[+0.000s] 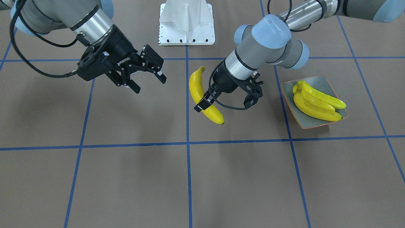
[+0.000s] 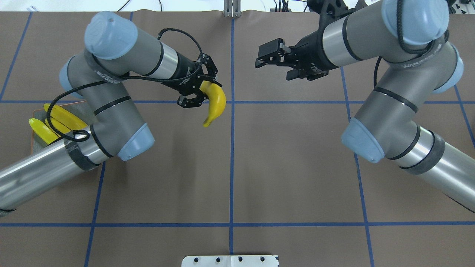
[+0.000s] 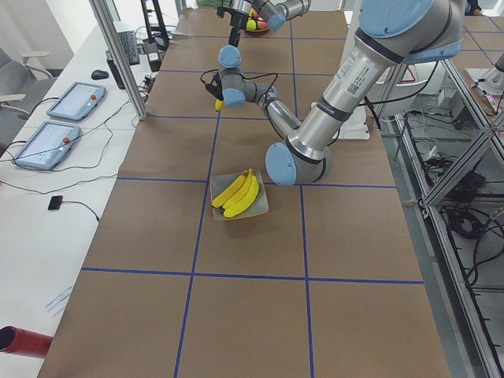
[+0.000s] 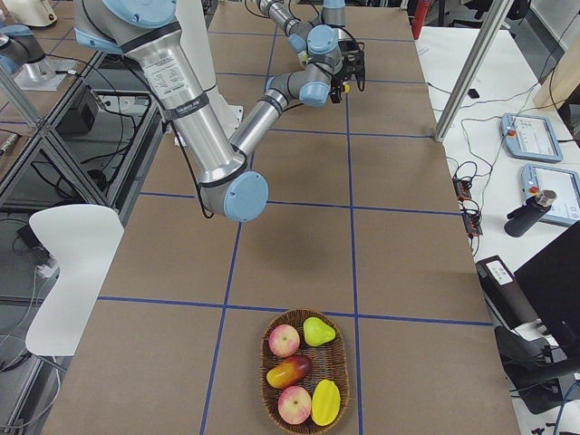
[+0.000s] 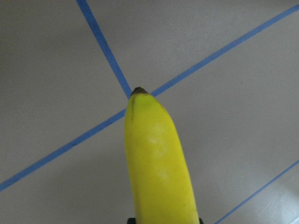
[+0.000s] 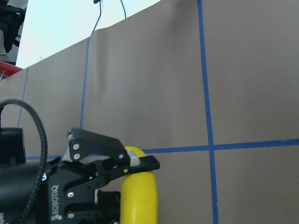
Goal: Transfer all bananas from basket to plate
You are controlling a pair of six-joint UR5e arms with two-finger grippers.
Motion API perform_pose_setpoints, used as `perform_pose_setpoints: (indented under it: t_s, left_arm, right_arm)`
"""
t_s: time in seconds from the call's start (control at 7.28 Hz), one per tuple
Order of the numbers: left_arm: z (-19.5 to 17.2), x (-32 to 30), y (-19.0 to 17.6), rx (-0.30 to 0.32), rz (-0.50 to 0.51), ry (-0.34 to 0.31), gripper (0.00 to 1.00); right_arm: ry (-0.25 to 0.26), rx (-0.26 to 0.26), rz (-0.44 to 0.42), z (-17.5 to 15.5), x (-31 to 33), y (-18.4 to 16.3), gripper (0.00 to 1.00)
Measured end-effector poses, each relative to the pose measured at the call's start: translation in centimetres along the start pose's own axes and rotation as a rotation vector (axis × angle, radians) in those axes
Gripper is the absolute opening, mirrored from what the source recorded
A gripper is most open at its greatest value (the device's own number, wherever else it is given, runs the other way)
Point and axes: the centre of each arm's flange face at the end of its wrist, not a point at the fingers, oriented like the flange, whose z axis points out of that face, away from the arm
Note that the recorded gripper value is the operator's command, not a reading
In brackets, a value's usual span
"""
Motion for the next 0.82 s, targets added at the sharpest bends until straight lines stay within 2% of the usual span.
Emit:
perform_pose_setpoints:
  t_s: [0.41, 0.82]
  left_arm:
    - [-6.9, -4.8, -3.0, -0.071, 0.275, -0.04, 0.0]
    - [-14.0, -9.1, -10.6, -0.123, 0.526, -0.078, 0.0]
  right_arm:
    - [0.07, 0.022, -0.036, -0.8, 4.7, -3.3, 1.0]
    - [0.17, 0.017, -0.114, -1.4, 8.3, -5.3, 1.0]
